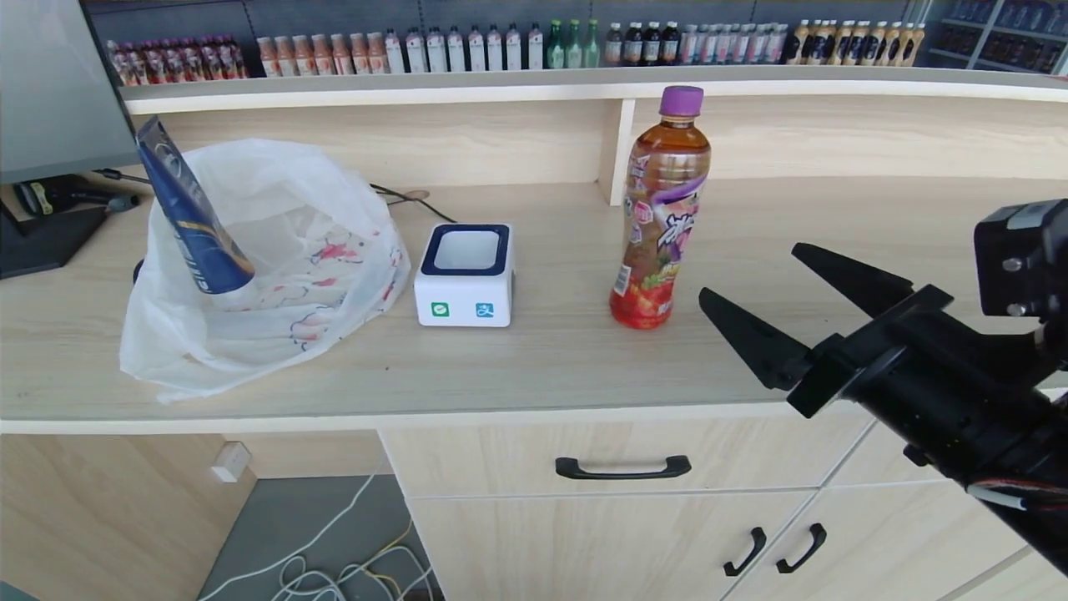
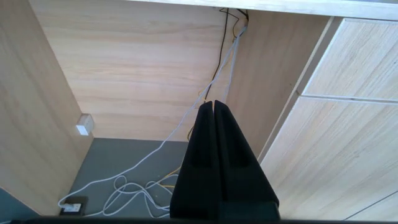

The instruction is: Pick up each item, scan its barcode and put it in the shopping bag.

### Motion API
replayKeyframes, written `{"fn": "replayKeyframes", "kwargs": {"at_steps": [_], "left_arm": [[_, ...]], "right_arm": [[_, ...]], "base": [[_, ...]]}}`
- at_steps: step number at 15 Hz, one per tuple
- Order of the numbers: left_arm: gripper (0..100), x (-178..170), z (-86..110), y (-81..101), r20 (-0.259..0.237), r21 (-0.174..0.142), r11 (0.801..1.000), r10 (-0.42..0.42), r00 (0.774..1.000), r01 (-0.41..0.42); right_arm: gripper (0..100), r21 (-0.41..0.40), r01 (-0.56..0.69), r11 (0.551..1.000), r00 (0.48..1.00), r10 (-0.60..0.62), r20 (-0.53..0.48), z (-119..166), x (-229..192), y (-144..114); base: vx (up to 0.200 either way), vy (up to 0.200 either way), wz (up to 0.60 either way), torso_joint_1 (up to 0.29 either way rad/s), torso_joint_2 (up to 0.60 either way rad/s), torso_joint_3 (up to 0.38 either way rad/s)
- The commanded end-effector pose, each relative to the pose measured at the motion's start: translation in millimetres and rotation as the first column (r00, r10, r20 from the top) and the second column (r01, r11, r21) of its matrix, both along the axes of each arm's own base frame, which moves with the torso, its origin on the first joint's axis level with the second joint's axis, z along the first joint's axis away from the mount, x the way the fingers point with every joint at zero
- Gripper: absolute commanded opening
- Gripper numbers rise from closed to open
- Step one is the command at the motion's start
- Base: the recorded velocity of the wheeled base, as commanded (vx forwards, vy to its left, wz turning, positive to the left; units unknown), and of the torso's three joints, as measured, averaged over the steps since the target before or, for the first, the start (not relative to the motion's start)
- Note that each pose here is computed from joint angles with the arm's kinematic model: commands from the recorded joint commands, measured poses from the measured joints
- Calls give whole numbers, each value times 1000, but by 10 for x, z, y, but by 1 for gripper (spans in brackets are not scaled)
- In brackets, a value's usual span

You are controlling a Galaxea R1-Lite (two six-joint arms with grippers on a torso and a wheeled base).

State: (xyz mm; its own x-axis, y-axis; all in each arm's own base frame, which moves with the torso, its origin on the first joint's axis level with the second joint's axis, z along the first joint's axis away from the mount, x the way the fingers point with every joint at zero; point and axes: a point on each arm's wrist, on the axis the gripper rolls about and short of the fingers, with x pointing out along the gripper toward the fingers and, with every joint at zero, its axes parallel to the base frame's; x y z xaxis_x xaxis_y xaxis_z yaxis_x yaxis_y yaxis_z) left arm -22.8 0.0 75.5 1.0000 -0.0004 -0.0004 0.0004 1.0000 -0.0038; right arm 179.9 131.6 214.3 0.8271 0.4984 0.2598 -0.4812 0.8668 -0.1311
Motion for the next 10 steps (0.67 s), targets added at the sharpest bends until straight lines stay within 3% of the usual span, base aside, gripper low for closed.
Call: {"fn": "replayKeyframes", "kwargs": {"at_steps": [1, 10], "left_arm": [[0, 0, 0, 0, 0, -1, 1000, 0, 1000, 0], [0, 0, 0, 0, 0, -1, 1000, 0, 1000, 0]], "right_arm": [[100, -30, 2, 1000, 1000, -2, -3, -24, 90, 72], [100, -14, 99, 995, 995, -99, -19, -67, 743, 202]], "base": [[0, 0, 0, 0, 0, 0], [0, 0, 0, 0, 0, 0]]}}
